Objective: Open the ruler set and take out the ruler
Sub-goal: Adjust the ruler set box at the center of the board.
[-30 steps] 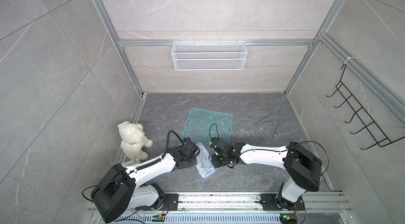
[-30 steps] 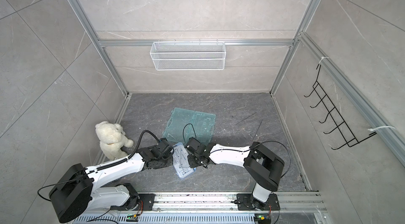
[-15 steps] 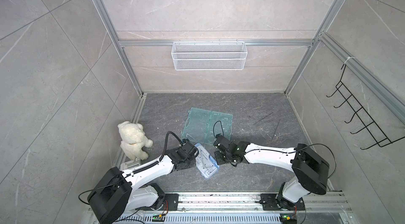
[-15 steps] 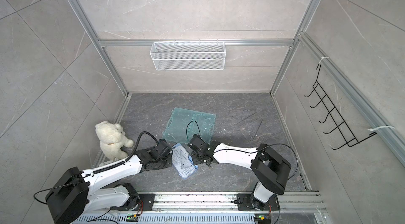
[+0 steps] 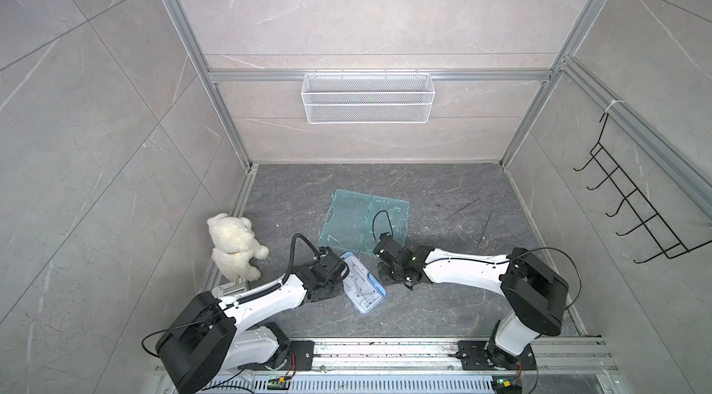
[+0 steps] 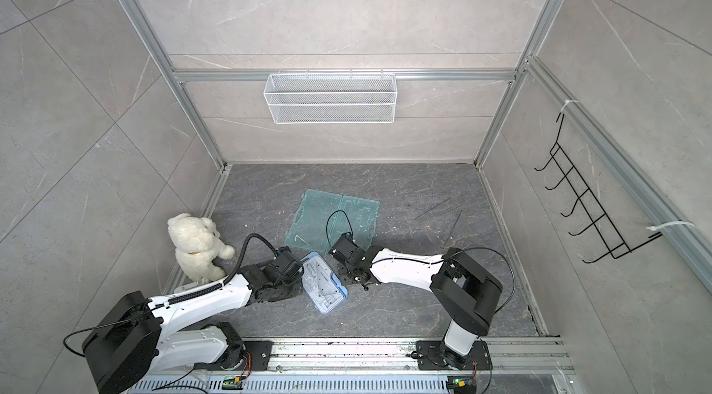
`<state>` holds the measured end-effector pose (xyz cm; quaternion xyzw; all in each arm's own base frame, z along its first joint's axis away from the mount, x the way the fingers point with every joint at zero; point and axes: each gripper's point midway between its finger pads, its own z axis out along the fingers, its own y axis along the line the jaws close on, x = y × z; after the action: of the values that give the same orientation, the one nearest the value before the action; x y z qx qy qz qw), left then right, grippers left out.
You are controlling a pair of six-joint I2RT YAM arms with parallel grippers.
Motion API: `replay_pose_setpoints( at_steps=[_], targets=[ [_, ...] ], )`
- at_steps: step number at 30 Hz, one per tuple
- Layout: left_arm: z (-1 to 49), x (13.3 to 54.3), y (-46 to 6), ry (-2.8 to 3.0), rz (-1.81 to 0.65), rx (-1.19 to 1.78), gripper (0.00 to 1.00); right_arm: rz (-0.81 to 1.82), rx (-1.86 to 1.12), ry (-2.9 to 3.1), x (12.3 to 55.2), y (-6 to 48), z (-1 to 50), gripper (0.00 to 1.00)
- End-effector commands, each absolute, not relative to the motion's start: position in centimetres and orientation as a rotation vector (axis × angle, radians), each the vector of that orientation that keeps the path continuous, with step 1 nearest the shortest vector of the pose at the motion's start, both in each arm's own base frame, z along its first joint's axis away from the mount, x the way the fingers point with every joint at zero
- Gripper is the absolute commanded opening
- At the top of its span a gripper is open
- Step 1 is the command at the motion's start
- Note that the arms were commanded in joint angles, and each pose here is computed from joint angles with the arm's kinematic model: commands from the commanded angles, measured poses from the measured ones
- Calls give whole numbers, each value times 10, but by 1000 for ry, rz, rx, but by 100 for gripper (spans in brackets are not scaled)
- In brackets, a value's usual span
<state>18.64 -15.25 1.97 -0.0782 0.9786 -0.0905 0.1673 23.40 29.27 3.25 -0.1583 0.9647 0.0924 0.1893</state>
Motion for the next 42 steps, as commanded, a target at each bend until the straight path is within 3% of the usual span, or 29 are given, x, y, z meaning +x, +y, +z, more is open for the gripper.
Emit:
replay_pose_setpoints(
  at_steps=[1, 21, 30, 33, 39, 42],
  targets=[
    [19, 190, -154, 2768, -256, -238, 0, 187, -473, 2750, 225, 280, 15, 45],
    [27, 217, -158, 2720, -173, -157, 0, 388, -636, 2761, 153, 304, 33, 43],
    [60, 246, -140, 2642, -154, -156, 1, 316, -584, 2698, 170, 294, 45, 44],
    [72, 249, -134, 2622, -166, -180, 7, 317, -558, 2699, 184, 296, 44, 45],
    [65, 239, -131, 2626, -258, -278, 40, 365, -526, 2704, 208, 306, 38, 44],
    [59, 232, -134, 2616, -340, -343, 45, 403, -509, 2706, 214, 310, 36, 44]
  ],
)
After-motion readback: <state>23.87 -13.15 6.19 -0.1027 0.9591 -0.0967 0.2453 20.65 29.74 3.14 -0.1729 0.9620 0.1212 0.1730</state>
